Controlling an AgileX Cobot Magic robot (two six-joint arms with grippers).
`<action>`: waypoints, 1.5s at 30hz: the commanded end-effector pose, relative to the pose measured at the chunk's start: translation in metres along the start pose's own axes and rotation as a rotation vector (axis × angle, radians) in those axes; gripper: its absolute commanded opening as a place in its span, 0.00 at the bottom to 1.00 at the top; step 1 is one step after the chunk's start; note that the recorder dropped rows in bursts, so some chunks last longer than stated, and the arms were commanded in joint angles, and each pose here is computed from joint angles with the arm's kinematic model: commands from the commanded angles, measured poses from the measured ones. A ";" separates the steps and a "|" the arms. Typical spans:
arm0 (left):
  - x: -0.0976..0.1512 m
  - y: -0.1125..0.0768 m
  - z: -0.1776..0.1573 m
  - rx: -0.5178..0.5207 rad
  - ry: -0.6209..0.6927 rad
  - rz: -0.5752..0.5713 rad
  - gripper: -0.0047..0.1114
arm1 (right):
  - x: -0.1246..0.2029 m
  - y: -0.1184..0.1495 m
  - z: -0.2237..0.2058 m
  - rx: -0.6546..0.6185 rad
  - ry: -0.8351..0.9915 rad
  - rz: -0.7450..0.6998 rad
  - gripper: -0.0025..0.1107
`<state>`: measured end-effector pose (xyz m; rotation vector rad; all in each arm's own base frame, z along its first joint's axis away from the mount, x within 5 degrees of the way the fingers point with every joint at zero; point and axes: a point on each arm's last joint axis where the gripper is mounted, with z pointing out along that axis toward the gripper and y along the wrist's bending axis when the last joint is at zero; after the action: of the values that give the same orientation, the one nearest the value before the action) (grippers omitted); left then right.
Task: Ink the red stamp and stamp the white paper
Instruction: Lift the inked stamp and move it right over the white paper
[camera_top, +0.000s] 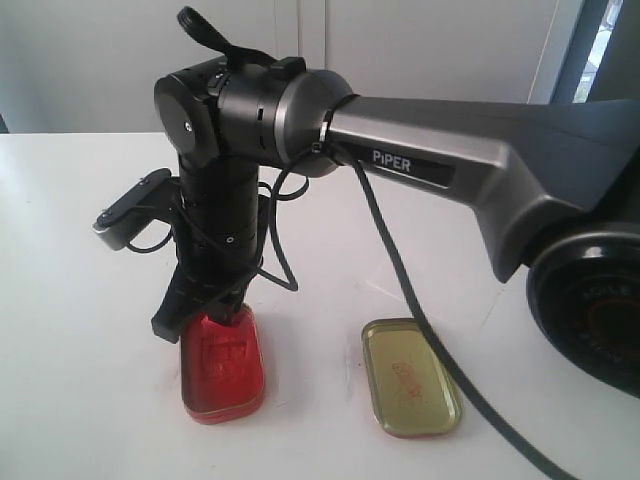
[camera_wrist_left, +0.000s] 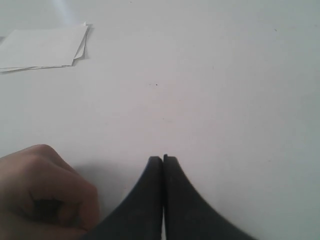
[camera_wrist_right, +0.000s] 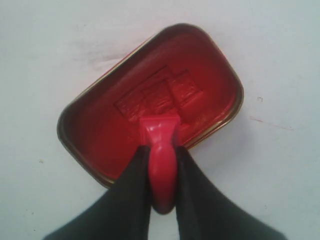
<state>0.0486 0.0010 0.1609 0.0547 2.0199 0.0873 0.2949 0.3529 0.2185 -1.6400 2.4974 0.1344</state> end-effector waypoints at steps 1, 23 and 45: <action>0.003 -0.001 0.001 0.009 0.011 0.002 0.04 | -0.001 0.000 -0.004 0.000 -0.010 0.005 0.02; 0.003 -0.001 0.001 0.009 0.011 0.002 0.04 | 0.049 -0.051 -0.028 0.015 0.018 0.205 0.02; 0.003 -0.001 0.001 0.009 0.011 0.002 0.04 | 0.159 -0.121 -0.039 0.052 0.046 0.445 0.02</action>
<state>0.0486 0.0010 0.1609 0.0547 2.0199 0.0873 0.3364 0.1697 0.2291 -1.0953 2.8364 0.0833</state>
